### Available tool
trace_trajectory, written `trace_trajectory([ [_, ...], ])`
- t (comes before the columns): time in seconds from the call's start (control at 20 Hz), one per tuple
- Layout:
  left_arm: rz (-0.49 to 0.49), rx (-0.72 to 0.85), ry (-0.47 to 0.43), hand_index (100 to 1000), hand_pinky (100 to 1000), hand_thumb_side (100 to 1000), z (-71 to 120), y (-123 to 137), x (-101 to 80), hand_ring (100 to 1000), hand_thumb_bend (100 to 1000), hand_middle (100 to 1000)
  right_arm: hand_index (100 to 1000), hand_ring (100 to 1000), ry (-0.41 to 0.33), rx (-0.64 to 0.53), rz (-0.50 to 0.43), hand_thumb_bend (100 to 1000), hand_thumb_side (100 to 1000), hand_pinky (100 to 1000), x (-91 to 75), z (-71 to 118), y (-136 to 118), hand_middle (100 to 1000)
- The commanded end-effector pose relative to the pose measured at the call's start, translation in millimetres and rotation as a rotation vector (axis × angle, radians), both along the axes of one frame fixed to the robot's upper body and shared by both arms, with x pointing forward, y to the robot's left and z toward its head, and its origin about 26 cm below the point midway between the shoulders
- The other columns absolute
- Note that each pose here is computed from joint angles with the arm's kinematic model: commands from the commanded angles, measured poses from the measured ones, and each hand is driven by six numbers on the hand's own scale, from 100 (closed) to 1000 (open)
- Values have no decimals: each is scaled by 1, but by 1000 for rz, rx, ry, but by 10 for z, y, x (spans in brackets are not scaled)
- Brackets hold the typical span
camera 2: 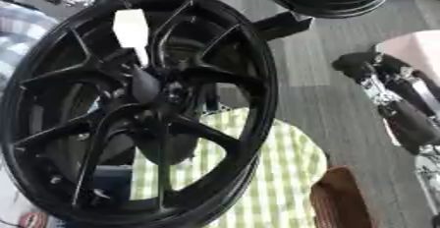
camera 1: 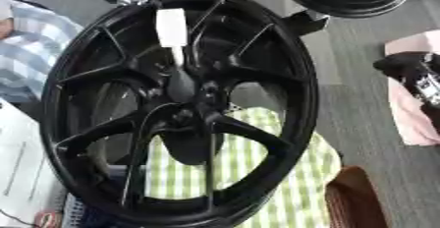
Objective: Pull the pin out of the wheel hub.
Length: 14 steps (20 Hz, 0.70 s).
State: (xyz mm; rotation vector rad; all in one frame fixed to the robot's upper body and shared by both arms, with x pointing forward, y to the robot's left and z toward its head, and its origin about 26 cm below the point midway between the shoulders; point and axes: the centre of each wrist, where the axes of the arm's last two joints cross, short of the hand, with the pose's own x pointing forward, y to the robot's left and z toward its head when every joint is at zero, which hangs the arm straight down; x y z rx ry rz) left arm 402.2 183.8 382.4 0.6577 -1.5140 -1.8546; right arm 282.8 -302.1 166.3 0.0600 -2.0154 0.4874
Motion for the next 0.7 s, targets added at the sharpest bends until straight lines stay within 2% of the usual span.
trace_trajectory([
  [0.05, 1, 54, -10, 891, 888, 501, 83, -65, 29, 813, 274, 789, 737, 850, -27, -24, 12, 100, 559, 970, -17, 85, 7, 703],
  [0.3, -1, 102, 45, 928, 909, 552, 84, -92, 88, 836, 317, 823, 735, 848, -24, -23, 12, 100, 558, 970, -20, 77, 7, 701],
  [0.4, -11, 99, 67, 947, 935, 663, 84, -84, 99, 854, 392, 844, 734, 847, -22, -23, 11, 100, 560, 970, -21, 74, 9, 699],
  [0.45, -19, 96, 78, 948, 938, 688, 73, -83, 110, 857, 419, 845, 734, 846, -20, -23, 11, 100, 560, 969, -21, 73, 10, 699],
  [0.6, -37, 93, 99, 950, 942, 718, 43, -76, 136, 860, 461, 847, 733, 846, -17, -22, 9, 100, 561, 969, -21, 70, 13, 698],
  [0.65, -36, 98, 100, 948, 944, 703, 33, -71, 143, 865, 499, 851, 733, 845, -17, -22, 9, 100, 561, 969, -20, 70, 14, 698],
  [0.7, -32, 106, 99, 948, 944, 703, 20, -68, 150, 865, 500, 851, 733, 845, -16, -21, 9, 100, 561, 969, -20, 70, 15, 698],
])
